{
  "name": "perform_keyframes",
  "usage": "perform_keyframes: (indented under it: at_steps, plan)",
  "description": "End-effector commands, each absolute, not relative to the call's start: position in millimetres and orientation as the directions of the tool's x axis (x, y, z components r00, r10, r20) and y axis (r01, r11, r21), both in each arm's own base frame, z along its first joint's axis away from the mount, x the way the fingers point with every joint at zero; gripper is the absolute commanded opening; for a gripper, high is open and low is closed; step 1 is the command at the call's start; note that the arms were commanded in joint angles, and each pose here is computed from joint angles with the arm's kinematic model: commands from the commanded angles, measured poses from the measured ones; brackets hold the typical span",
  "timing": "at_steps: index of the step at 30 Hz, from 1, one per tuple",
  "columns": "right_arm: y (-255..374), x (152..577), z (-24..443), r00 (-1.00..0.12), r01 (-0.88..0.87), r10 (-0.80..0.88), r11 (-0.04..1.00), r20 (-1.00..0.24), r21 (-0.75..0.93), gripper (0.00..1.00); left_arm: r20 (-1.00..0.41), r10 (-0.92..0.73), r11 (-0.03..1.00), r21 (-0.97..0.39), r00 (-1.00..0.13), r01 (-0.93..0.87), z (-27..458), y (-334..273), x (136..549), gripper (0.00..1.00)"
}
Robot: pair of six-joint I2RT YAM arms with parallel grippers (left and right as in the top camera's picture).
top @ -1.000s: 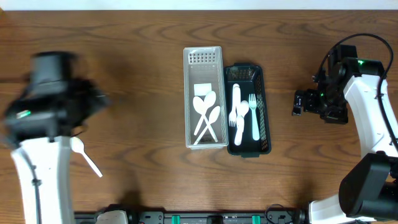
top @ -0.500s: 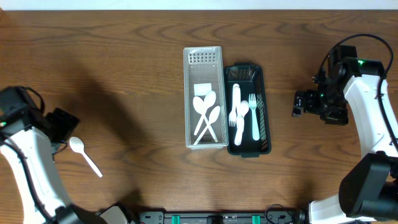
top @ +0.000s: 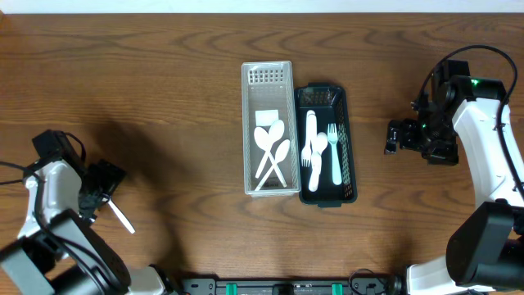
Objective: Pack container
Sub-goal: 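Move the left gripper to the last white spoon and grasp it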
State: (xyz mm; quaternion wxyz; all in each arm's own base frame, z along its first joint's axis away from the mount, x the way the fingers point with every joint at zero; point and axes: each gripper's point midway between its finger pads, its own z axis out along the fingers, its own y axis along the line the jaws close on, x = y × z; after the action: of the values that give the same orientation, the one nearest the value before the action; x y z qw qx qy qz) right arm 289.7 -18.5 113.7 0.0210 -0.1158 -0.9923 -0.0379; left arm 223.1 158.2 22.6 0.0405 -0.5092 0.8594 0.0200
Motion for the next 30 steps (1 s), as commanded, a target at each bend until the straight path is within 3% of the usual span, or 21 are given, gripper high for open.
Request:
perform_keyframes:
  at_steps: [1, 16, 18, 21, 30]
  plan:
    - [-16, 290, 114, -0.974, 0.222, 0.219, 0.972, 0.052, 0.077, 0.99, -0.046, -0.853, 0.519, 0.022, -0.519, -0.855, 7, 156, 217, 0.98]
    - [-16, 290, 114, -0.975, 0.220, 0.216, 0.973, 0.052, 0.077, 0.99, 0.031, -0.841, 0.542, 0.054, -0.541, -0.839, -21, 152, 212, 0.98]
    - [-16, 290, 114, -0.975, 0.220, 0.216, 0.973, 0.052, 0.077, 0.99, 0.031, -0.841, 0.542, 0.054, -0.541, -0.839, -21, 152, 212, 0.86]
    - [-16, 289, 114, -0.975, 0.220, 0.216, 0.973, 0.053, 0.077, 0.99, 0.031, -0.841, 0.542, 0.054, -0.541, -0.839, -21, 152, 212, 0.56]
    - [-16, 289, 114, -0.975, 0.220, 0.216, 0.973, 0.056, 0.077, 0.99, 0.035, -0.841, 0.541, 0.053, -0.540, -0.839, -21, 151, 211, 0.48]
